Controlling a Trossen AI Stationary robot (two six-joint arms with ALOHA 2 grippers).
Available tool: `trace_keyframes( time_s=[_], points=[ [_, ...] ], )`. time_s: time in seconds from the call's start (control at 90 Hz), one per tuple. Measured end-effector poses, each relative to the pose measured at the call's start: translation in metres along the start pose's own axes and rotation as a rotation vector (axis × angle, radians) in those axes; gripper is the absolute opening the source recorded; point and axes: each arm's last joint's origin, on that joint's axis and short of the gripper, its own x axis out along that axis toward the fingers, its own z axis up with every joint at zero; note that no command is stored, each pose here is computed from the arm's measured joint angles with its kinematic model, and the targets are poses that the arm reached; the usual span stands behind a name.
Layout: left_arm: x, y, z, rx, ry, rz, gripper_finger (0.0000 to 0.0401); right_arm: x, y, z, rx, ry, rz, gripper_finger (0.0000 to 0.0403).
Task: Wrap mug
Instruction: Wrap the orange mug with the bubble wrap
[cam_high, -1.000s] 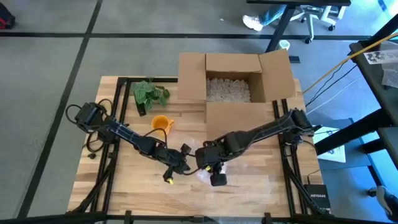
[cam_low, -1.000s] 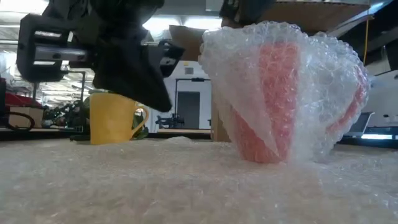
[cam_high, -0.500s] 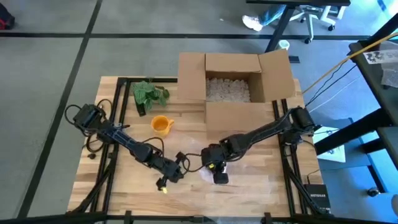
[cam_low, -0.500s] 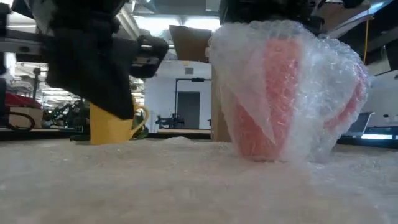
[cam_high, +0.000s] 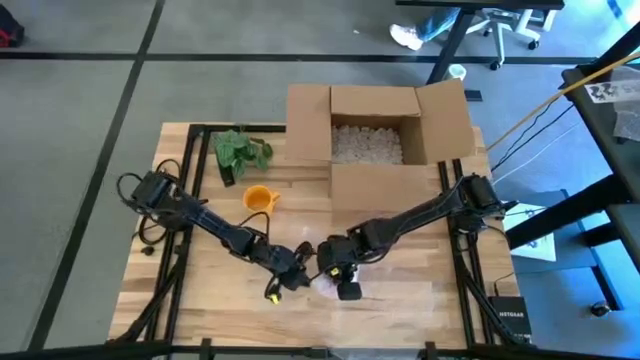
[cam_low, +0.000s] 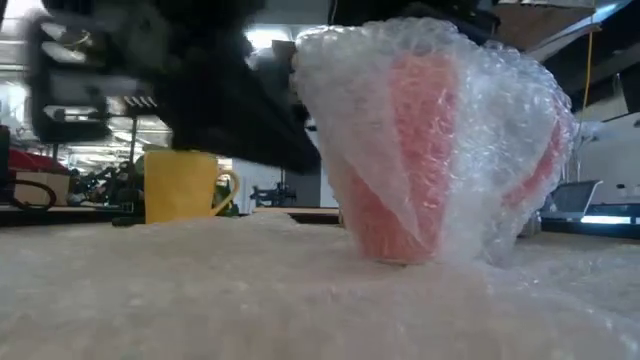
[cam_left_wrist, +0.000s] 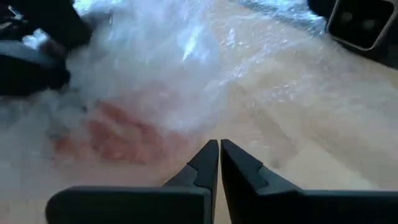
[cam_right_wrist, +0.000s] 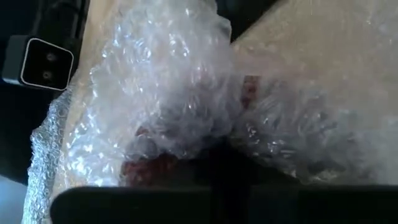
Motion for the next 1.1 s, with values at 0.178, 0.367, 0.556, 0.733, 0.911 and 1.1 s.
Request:
trace_keyframes(
  time_s=[0.178, 0.367, 0.556, 0.733, 0.911, 1.1],
  points=[
    [0.018, 0.017, -0.020, -0.009, -0.044, 0.037, 0.0000, 0.000, 0.000, -0.001, -0.011, 0.013, 0.019, 0.0000],
    [0.028, 0.053, -0.027, -0.013, -0.049, 0.105, 0.0000, -0.003, -0.005, -0.009, 0.038, 0.098, -0.018, 0.0000],
    [0.024, 0.072, -0.034, -0.061, -0.010, 0.162, 0.0000, -0.005, -0.008, -0.012, 0.056, 0.138, -0.033, 0.0000],
    [0.026, 0.061, -0.032, -0.074, 0.048, 0.124, 0.0000, -0.004, -0.007, -0.012, 0.051, 0.132, -0.029, 0.0000],
    [0.018, 0.042, -0.016, -0.056, 0.081, 0.041, 0.0000, -0.003, -0.007, -0.011, 0.047, 0.128, -0.022, 0.0000],
    [0.000, 0.035, -0.003, -0.059, 0.145, -0.009, 0.0000, 0.003, -0.009, -0.018, 0.051, 0.111, -0.007, 0.0000]
  ],
)
